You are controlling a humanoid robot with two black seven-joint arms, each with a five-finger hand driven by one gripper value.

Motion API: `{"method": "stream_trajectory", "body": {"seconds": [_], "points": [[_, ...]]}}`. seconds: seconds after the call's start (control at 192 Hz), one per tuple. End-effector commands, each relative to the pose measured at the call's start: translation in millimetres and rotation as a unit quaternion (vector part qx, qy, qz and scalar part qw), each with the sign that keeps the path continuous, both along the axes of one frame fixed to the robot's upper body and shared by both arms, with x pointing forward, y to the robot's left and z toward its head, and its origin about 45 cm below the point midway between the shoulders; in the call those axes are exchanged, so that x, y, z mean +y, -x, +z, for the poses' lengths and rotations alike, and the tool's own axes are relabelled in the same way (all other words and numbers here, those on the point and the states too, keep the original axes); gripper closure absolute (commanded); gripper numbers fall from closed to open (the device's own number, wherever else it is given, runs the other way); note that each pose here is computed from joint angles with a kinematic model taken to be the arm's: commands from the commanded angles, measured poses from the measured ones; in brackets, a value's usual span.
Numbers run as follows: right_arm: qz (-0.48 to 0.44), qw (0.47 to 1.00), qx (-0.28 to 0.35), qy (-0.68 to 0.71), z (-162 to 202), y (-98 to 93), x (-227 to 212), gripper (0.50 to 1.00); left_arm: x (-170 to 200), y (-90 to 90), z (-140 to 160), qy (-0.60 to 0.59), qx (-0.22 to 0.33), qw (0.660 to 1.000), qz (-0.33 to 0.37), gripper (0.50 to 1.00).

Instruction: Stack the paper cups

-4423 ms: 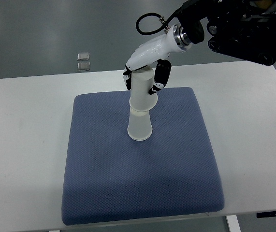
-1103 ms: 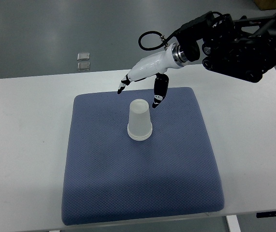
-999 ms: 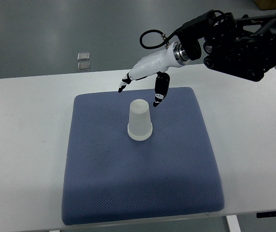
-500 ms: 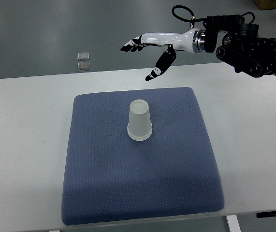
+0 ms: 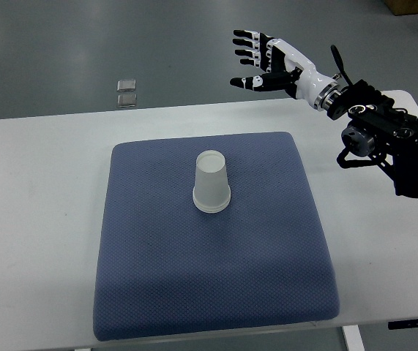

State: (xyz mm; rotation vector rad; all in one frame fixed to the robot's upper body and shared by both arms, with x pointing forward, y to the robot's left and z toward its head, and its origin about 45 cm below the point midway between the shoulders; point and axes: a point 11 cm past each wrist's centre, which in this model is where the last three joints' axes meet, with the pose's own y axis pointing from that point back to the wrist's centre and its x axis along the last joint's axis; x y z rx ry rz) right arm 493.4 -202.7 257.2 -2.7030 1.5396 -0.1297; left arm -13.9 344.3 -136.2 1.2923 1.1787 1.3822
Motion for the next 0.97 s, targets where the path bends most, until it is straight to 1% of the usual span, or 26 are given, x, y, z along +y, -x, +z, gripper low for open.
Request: {"method": "stream_trajectory", "body": {"seconds": [0.0, 0.114, 0.255, 0.385, 0.682, 0.801, 0.963], "points": [[-0.041, 0.997, 0.038, -0.052, -14.0, 1.2, -13.6, 0.587, 0.0, 0.1, 0.0, 0.000, 0.000, 1.000, -0.001, 0.500], [-0.095, 0.986, 0.082, -0.106, -27.9, 0.4, -29.7, 0.587, 0.0, 0.0, 0.0, 0.000, 0.000, 1.000, 0.000, 0.500], [-0.131, 0.970, 0.104, -0.175, -29.5, -1.4, -39.7, 0.587, 0.0, 0.0, 0.0, 0.000, 0.000, 1.000, 0.000, 0.500], [-0.153, 0.955, 0.123, -0.222, -35.2, -1.0, -37.1, 0.587, 0.0, 0.0, 0.0, 0.000, 0.000, 1.000, 0.000, 0.500], [-0.164, 0.955, 0.123, -0.215, -42.3, 1.7, -36.8, 0.587, 0.0, 0.0, 0.0, 0.000, 0.000, 1.000, 0.000, 0.500], [-0.167, 0.952, 0.135, -0.216, -55.9, 8.2, -34.8, 0.587, 0.0, 0.0, 0.0, 0.000, 0.000, 1.000, 0.000, 0.500], [-0.165, 0.952, 0.137, -0.219, -58.7, 9.7, -30.6, 0.587, 0.0, 0.0, 0.0, 0.000, 0.000, 1.000, 0.000, 0.500]]}}
